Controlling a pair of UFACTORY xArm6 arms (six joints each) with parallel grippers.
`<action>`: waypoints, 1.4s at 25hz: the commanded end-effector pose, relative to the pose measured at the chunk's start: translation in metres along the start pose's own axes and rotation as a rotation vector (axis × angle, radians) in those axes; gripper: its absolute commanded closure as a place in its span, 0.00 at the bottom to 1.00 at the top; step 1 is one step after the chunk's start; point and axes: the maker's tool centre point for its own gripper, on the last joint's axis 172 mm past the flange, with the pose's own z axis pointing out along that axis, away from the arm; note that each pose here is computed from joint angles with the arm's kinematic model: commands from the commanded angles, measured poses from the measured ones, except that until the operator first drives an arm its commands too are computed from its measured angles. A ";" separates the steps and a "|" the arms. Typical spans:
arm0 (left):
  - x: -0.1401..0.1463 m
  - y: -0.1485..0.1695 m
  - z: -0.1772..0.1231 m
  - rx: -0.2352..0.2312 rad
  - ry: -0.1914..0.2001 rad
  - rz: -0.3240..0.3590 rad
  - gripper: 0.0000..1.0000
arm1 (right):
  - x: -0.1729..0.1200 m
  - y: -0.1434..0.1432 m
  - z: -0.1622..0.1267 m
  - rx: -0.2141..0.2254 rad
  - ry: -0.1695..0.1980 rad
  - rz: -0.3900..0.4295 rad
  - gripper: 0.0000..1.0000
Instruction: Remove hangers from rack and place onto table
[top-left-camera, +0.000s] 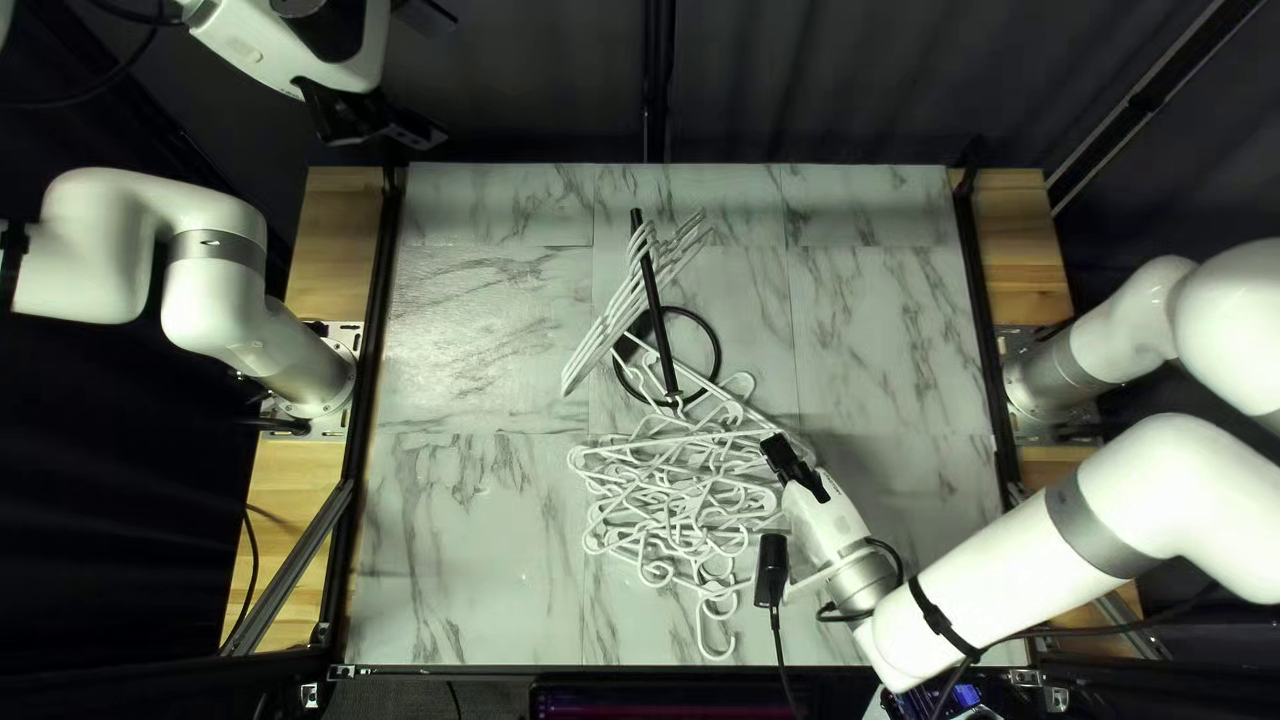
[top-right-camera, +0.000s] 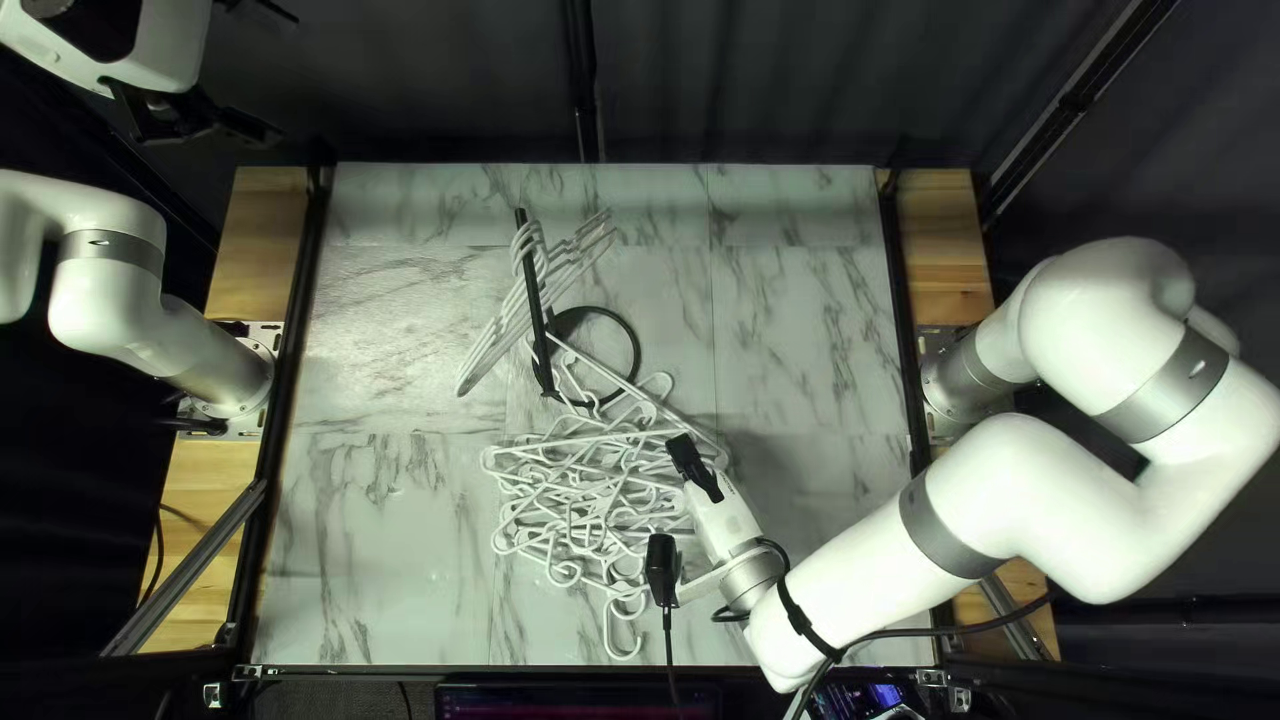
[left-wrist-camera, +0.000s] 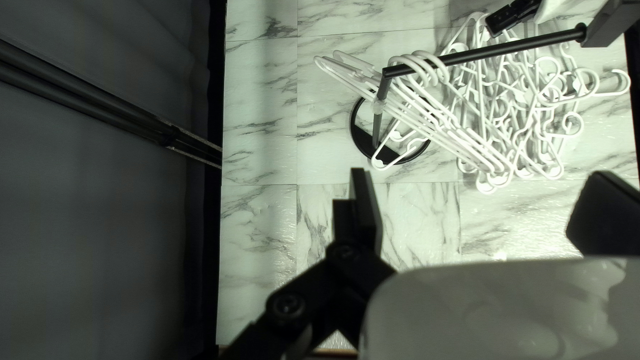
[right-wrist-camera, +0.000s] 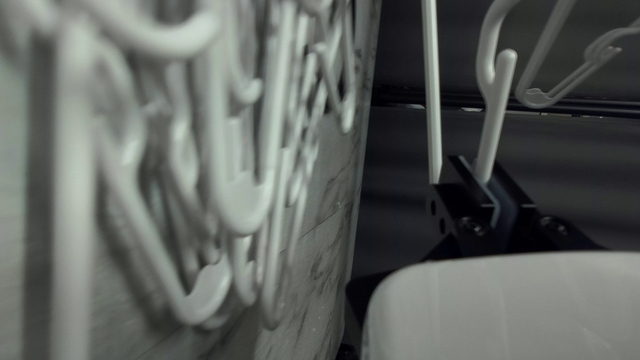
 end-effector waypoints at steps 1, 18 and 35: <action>0.000 0.000 0.000 0.000 0.000 0.000 0.00 | -0.004 -0.004 0.000 -0.013 -0.002 -0.014 0.95; 0.000 0.000 0.000 0.000 0.000 0.000 0.00 | 0.009 0.003 0.008 0.045 -0.013 -0.009 0.00; 0.000 0.000 0.000 0.000 0.000 0.000 0.00 | 0.011 0.034 -0.022 0.446 0.212 0.282 0.00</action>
